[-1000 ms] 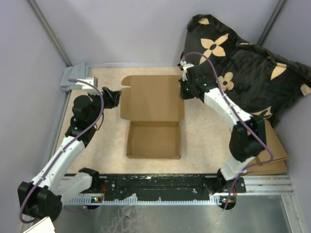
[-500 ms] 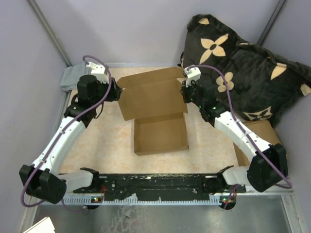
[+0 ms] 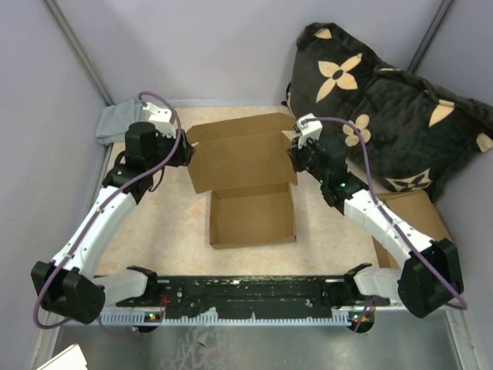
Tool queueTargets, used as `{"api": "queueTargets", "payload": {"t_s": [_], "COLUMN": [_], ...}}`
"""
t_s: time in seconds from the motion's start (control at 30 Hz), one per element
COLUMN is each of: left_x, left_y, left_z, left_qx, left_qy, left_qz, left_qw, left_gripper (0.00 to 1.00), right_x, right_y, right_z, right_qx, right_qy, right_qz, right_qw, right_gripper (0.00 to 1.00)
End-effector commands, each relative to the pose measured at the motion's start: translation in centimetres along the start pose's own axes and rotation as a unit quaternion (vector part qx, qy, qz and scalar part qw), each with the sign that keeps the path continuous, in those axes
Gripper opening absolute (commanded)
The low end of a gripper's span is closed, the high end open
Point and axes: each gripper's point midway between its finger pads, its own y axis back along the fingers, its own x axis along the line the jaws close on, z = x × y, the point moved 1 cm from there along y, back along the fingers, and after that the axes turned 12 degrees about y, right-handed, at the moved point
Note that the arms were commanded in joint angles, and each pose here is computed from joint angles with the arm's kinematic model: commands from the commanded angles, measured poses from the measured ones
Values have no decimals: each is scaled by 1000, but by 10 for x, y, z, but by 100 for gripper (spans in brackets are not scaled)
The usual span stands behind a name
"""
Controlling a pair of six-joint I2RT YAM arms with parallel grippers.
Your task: Fold the paper box
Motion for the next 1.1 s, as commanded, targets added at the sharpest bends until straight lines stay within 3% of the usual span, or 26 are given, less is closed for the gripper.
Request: {"api": "queueTargets", "payload": {"t_s": [0.0, 0.37, 0.53, 0.67, 0.8, 0.93, 1.07], "left_x": [6, 16, 2, -4, -9, -13, -16], "left_y": [-13, -27, -27, -23, -20, -16, -10], "left_z": [-10, -15, -24, -26, -23, -23, -22], "left_qx": [20, 27, 49, 55, 56, 58, 43], "left_qy": [-17, -29, -21, -12, -12, -19, -29], "left_qz": [10, 27, -12, -30, -39, -53, -68], "left_qw": [1000, 999, 999, 998, 998, 997, 996], "left_gripper": [53, 50, 24, 0, 0, 0, 0], "right_x": [-2, 5, 7, 10, 13, 7, 3], "right_y": [15, 22, 22, 20, 14, 11, 9], "right_z": [40, 36, 39, 38, 28, 13, 5], "right_qx": [-84, -86, -83, -44, 32, 111, 147], "right_qy": [4, 9, 4, -14, -35, -40, -33], "right_qz": [-1, 20, 27, 40, 52, 39, 33], "right_qw": [996, 996, 996, 998, 998, 992, 988], "right_gripper": [0, 0, 1, 9, 19, 20, 21]}}
